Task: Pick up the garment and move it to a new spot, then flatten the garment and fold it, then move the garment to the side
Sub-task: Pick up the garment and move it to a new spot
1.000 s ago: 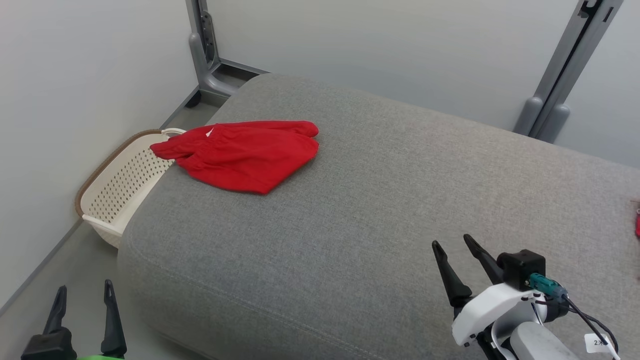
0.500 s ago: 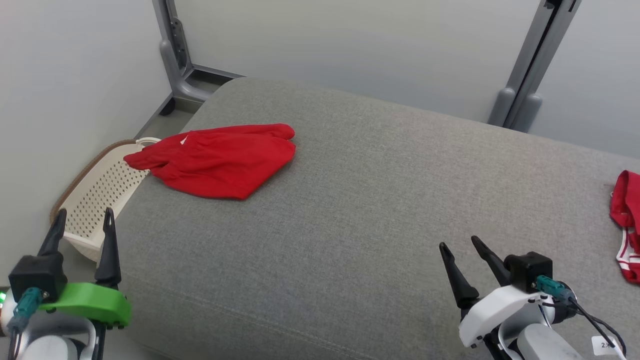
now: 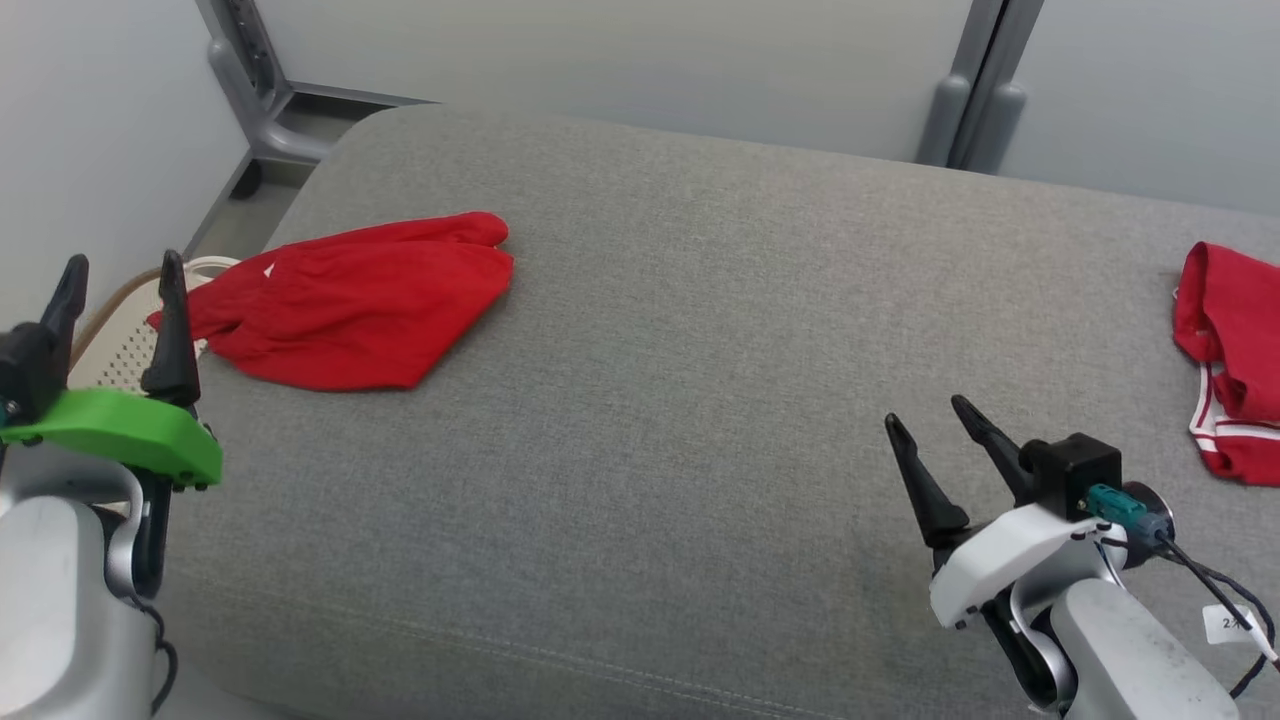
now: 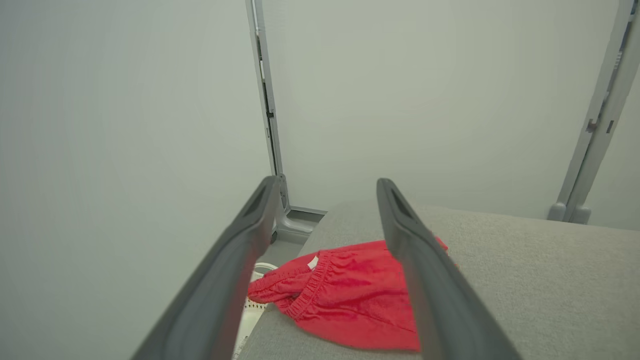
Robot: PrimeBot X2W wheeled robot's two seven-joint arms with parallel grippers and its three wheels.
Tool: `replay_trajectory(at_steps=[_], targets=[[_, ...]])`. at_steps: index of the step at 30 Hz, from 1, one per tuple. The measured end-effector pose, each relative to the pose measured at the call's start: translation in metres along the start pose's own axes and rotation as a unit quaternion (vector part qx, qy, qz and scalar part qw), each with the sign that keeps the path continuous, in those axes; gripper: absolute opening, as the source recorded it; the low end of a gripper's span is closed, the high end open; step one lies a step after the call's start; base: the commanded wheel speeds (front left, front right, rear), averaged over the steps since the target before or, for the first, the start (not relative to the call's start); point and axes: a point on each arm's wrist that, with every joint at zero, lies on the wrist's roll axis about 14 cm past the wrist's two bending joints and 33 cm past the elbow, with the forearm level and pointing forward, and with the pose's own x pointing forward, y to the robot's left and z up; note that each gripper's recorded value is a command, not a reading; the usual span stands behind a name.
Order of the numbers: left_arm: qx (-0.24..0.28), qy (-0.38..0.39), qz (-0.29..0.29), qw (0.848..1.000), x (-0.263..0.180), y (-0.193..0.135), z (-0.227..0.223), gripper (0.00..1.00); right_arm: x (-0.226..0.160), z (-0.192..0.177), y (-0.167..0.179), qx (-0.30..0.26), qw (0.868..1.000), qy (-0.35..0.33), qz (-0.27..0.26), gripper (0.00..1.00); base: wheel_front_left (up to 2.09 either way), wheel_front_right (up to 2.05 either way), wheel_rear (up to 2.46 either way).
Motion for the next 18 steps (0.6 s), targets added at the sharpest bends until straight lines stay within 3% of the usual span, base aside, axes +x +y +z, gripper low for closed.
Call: replay_trajectory(at_steps=[18], targets=[[-0.021, 0.133, -0.050, 0.990, 0.099, -0.041, -0.059, 1.00, -0.030, 0.011, -0.083, -0.013, 0.995, -0.013, -0.102, 1.00, 0.00, 0.00, 0.00]])
